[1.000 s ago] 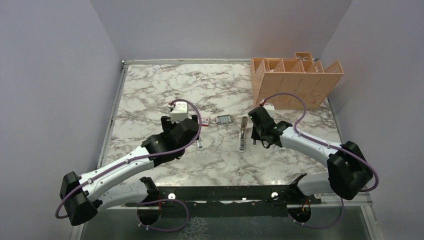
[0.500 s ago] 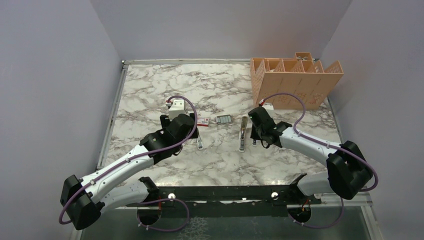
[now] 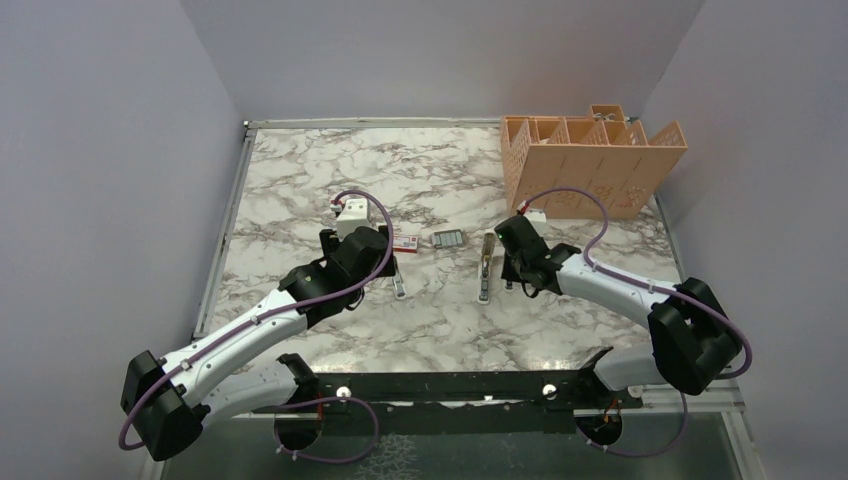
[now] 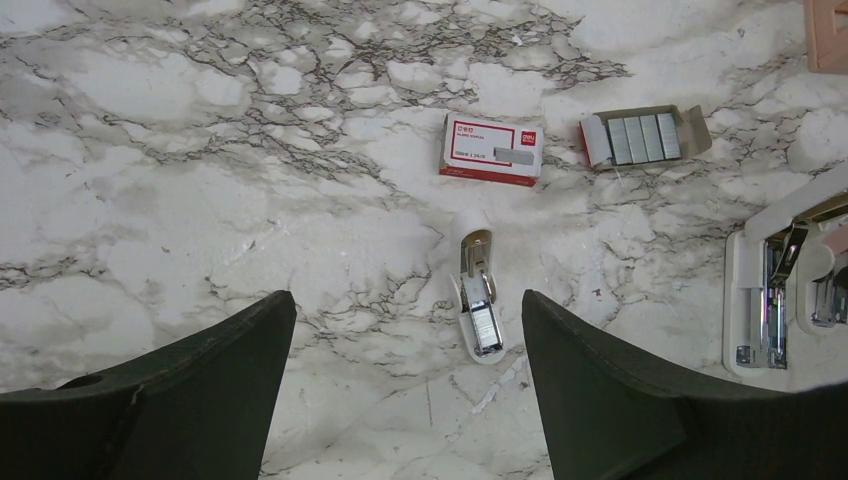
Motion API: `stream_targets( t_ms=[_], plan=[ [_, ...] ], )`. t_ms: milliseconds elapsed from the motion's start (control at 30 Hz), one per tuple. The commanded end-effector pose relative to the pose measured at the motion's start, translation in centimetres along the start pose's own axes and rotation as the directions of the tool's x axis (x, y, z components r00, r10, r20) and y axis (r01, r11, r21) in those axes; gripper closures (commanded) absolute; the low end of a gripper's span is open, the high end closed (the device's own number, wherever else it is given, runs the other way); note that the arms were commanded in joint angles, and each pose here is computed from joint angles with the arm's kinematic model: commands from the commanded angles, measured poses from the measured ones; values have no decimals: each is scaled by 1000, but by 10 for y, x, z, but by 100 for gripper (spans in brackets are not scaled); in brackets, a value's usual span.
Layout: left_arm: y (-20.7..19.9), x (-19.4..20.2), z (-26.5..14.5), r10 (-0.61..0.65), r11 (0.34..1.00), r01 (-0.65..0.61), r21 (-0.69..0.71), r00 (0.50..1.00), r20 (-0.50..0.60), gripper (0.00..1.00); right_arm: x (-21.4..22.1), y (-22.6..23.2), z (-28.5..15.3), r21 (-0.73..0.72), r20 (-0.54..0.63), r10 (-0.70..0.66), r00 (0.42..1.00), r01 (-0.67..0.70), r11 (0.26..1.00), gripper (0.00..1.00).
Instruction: Load the staples into the stapler
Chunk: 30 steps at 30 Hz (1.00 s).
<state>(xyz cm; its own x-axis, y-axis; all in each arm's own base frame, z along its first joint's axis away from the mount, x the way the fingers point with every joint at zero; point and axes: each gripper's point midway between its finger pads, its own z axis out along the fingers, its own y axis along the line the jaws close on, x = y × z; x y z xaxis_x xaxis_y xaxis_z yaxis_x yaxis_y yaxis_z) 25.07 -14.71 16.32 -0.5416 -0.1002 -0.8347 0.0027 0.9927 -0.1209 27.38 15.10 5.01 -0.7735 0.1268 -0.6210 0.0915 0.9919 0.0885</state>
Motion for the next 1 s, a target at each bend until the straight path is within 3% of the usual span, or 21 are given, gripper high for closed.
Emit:
stream_targets(
  t_ms=[0, 967],
  plan=[
    [-3, 0, 2, -9, 1000, 9, 17, 1000, 4, 16, 4, -14, 4, 64, 0, 8, 1000, -8, 998, 76],
    [1, 0, 2, -10, 1000, 10, 12, 1000, 6, 16, 19, -13, 7, 53, -55, 19, 998, -16, 998, 76]
  ],
)
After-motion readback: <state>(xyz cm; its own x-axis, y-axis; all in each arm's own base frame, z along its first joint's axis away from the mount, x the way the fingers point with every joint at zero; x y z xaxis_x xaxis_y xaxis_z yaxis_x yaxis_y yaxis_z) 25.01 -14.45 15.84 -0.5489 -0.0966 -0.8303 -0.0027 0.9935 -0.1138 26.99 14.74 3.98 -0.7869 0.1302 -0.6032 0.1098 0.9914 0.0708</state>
